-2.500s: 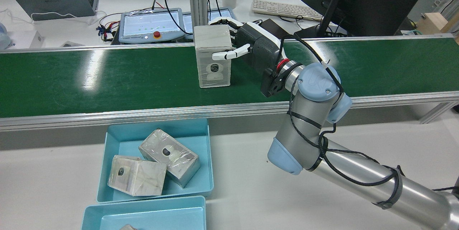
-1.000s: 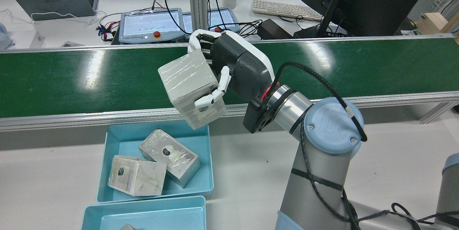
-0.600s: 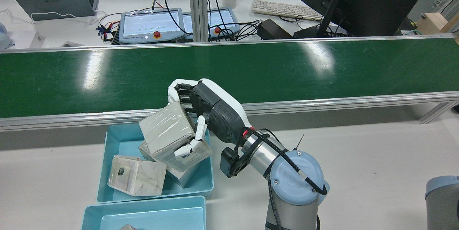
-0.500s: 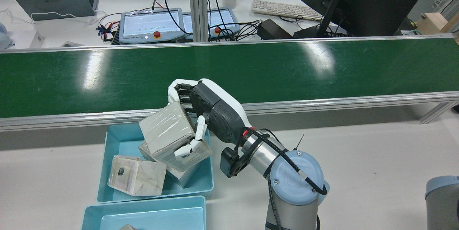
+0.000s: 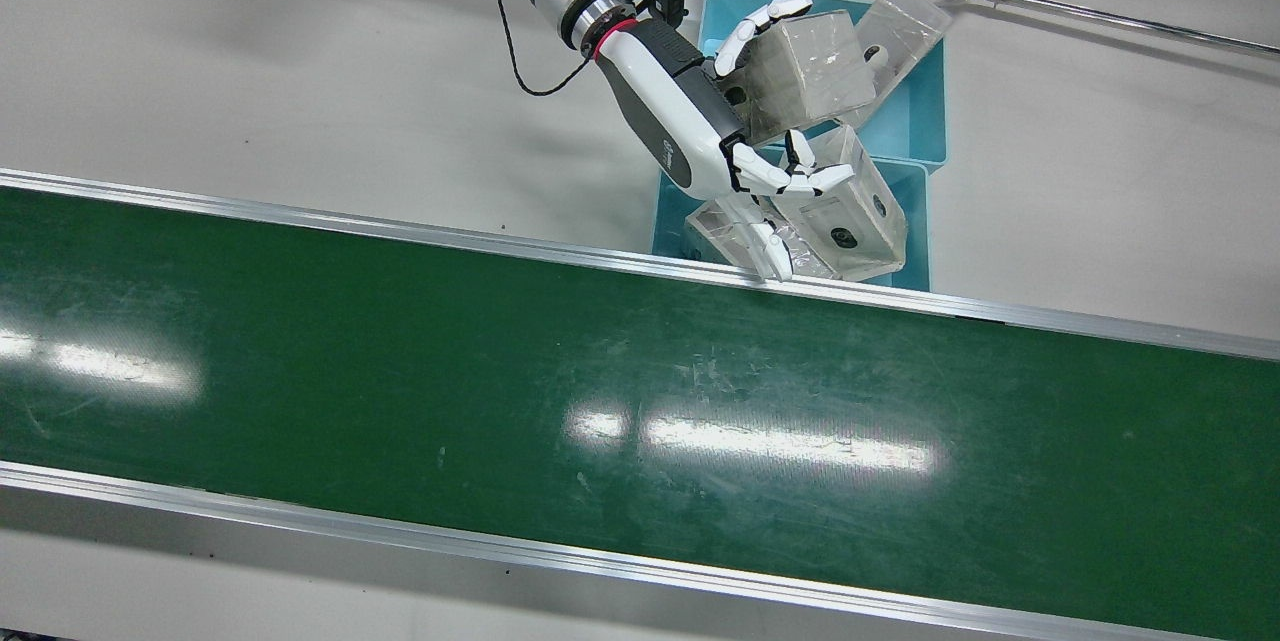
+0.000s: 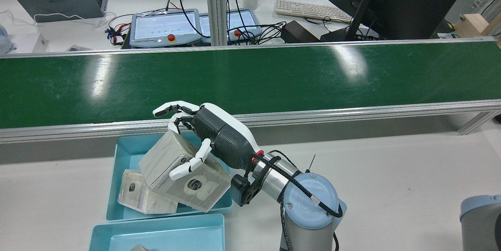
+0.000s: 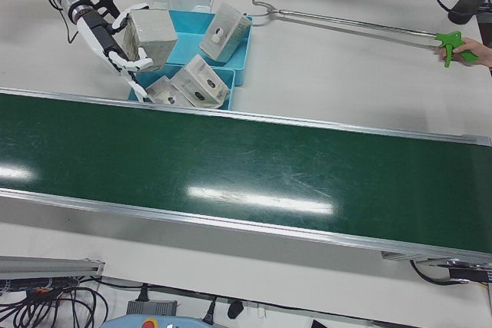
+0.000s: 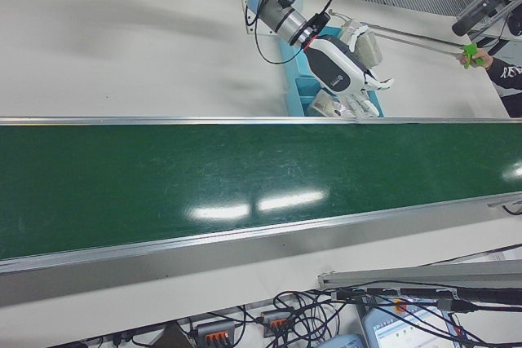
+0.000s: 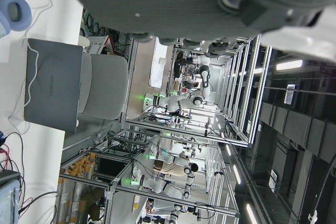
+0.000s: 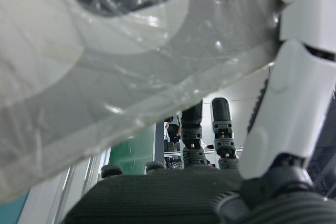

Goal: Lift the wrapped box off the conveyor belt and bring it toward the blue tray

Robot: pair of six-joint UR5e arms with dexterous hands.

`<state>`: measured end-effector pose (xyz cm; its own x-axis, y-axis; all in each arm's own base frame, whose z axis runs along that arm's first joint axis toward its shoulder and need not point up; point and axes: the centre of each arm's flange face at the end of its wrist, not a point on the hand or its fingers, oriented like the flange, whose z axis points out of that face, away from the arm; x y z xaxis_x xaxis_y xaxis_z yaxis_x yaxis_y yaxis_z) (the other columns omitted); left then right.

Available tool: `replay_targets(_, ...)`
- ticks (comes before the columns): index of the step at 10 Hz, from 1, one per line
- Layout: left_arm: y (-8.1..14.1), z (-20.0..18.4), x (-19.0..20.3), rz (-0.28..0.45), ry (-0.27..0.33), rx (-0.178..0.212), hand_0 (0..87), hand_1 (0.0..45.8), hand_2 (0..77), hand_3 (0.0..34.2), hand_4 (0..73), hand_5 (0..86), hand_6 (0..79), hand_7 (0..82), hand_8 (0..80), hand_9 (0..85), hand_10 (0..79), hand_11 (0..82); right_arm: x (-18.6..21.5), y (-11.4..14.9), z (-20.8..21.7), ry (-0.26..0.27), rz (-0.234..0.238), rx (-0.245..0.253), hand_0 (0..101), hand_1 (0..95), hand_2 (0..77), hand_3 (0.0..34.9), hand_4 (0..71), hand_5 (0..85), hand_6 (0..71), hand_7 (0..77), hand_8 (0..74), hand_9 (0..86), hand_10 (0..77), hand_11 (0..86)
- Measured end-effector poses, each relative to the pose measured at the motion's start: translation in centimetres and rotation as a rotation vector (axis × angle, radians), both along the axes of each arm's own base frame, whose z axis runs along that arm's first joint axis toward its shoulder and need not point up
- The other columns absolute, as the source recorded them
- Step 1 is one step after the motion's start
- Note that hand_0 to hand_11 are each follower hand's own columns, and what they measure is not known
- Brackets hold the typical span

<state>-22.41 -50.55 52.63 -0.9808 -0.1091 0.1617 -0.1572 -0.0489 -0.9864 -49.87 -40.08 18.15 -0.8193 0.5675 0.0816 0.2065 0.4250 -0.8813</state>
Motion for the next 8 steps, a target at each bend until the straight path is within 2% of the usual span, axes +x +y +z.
replay_targets(1, 0.0, 0.0, 0.0, 0.000, 0.000, 0.000, 0.0, 0.0, 0.5, 0.0, 0.0, 1.1, 0.0, 0.5, 0.0, 0.0, 0.0, 0.0, 0.0, 0.0, 0.0, 0.001, -0.007, 0.004, 47, 2.7, 22.9, 16.4, 13.1, 31.6, 29.5, 60.0, 0.0, 1.6, 0.0, 1.6)
replay_targets(2, 0.0, 0.0, 0.0, 0.000, 0.000, 0.000, 0.0, 0.0, 0.5, 0.0, 0.0, 1.1, 0.0, 0.0, 0.0, 0.0, 0.5, 0.0, 0.2, -0.2, -0.2, -0.002, -0.012, 0.007, 47, 2.7, 22.9, 16.4, 13.1, 31.6, 29.5, 60.0, 0.0, 1.6, 0.0, 1.6)
replay_targets(3, 0.0, 0.0, 0.0, 0.000, 0.000, 0.000, 0.0, 0.0, 0.5, 0.0, 0.0, 1.1, 0.0, 0.0, 0.0, 0.0, 0.0, 0.0, 0.7, -0.5, -0.5, -0.010, -0.014, 0.013, 47, 19.6, 17.5, 21.9, 13.1, 31.1, 14.7, 44.2, 0.0, 5.4, 0.0, 1.6)
replay_targets(4, 0.0, 0.0, 0.0, 0.000, 0.000, 0.000, 0.0, 0.0, 0.5, 0.0, 0.0, 1.1, 0.0, 0.5, 0.0, 0.0, 0.5, 0.0, 1.3, -0.9, -0.8, -0.017, -0.014, 0.020, 47, 19.6, 17.5, 21.9, 13.1, 31.1, 14.7, 44.2, 0.0, 5.4, 0.0, 1.6)
replay_targets(5, 0.0, 0.0, 0.0, 0.000, 0.000, 0.000, 0.0, 0.0, 1.1, 0.0, 0.0, 1.1, 0.0, 0.0, 0.0, 0.0, 0.0, 0.0, 1.9, -1.3, -1.1, -0.021, -0.012, 0.026, 48, 6.0, 22.4, 30.1, 13.1, 31.1, 4.9, 27.3, 0.0, 5.4, 0.0, 1.6)
replay_targets(6, 0.0, 0.0, 0.0, 0.000, 0.000, 0.000, 0.0, 0.0, 0.5, 0.0, 0.0, 1.1, 0.0, 0.0, 0.0, 0.0, 0.5, 0.0, 2.5, -1.8, -1.3, -0.023, -0.008, 0.033, 48, 12.5, 20.2, 30.5, 13.1, 31.1, 4.9, 22.4, 0.0, 5.4, 0.0, 1.6)
replay_targets(7, 0.0, 0.0, 0.0, 0.000, 0.000, 0.000, 0.0, 0.0, 0.5, 0.0, 0.0, 1.1, 0.0, 0.0, 0.0, 0.0, 0.5, 0.0, 3.4, -2.7, -1.6, -0.028, 0.003, 0.040, 48, 14.2, 18.0, 30.5, 13.1, 32.2, 4.9, 28.9, 0.0, 5.4, 0.0, 1.6)
replay_targets(8, 0.0, 0.0, 0.0, 0.000, 0.000, 0.000, 0.0, 0.0, 0.5, 0.0, 0.0, 1.1, 0.0, 0.0, 0.0, 0.0, 0.5, 0.0, 5.0, -3.9, -2.2, -0.045, 0.022, 0.045, 48, 14.2, 18.0, 30.5, 13.1, 32.2, 4.9, 28.9, 0.0, 5.4, 0.0, 1.6)
